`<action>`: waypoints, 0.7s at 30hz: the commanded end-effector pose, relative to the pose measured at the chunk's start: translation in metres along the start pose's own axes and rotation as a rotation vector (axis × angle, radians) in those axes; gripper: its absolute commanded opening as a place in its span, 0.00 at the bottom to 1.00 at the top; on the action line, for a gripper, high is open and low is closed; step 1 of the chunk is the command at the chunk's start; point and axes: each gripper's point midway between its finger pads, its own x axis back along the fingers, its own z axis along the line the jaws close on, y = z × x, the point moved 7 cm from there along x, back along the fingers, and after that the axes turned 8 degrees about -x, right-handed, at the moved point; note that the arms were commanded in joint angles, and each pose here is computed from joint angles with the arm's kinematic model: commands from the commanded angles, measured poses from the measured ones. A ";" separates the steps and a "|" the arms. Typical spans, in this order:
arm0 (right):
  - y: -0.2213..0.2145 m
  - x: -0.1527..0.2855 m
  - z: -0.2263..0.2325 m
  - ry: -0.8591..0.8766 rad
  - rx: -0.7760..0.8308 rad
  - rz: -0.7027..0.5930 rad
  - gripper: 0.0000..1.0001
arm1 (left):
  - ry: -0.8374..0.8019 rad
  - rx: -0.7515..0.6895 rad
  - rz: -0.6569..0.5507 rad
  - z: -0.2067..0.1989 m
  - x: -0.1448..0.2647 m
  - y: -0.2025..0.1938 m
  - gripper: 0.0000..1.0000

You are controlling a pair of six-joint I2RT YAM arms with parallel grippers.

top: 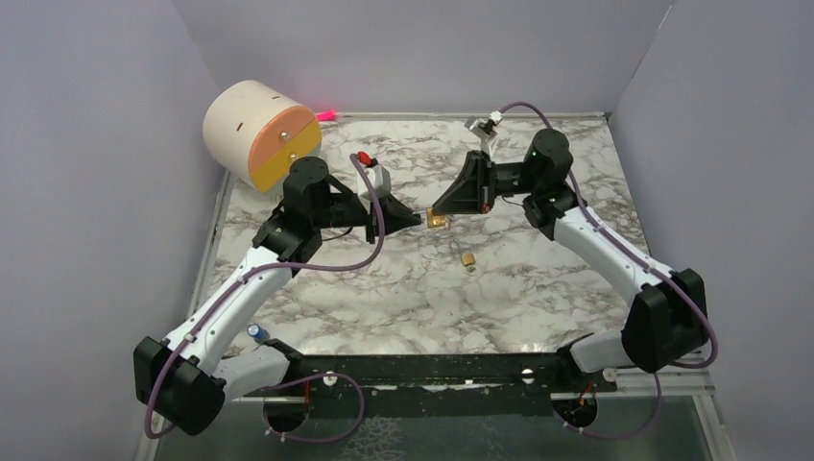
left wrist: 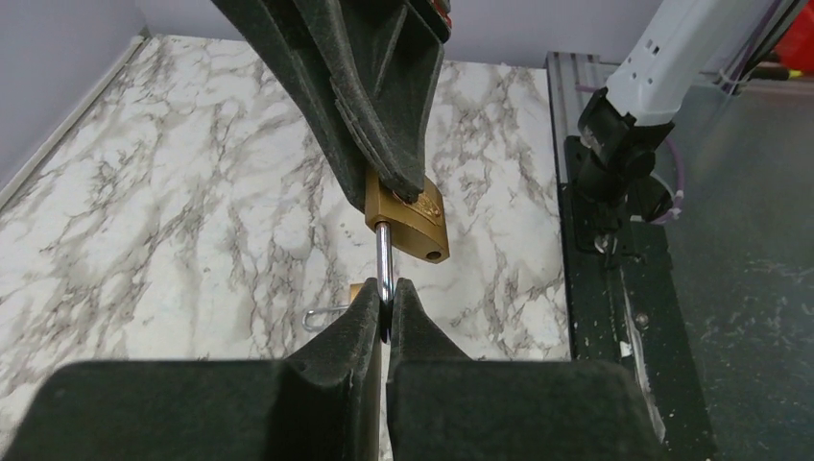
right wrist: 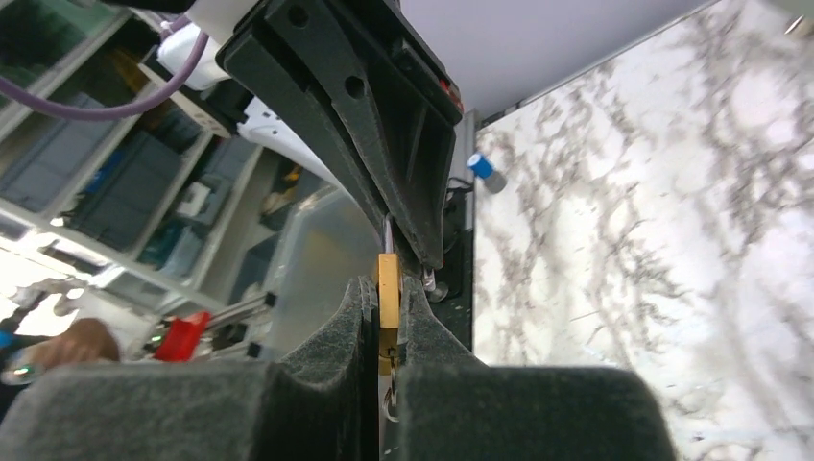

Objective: Lock with the key
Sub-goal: Lock the lock.

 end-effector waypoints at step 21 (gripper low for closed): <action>0.026 0.005 0.010 -0.202 0.363 -0.269 0.01 | -0.093 0.143 -0.165 -0.013 -0.007 0.030 0.00</action>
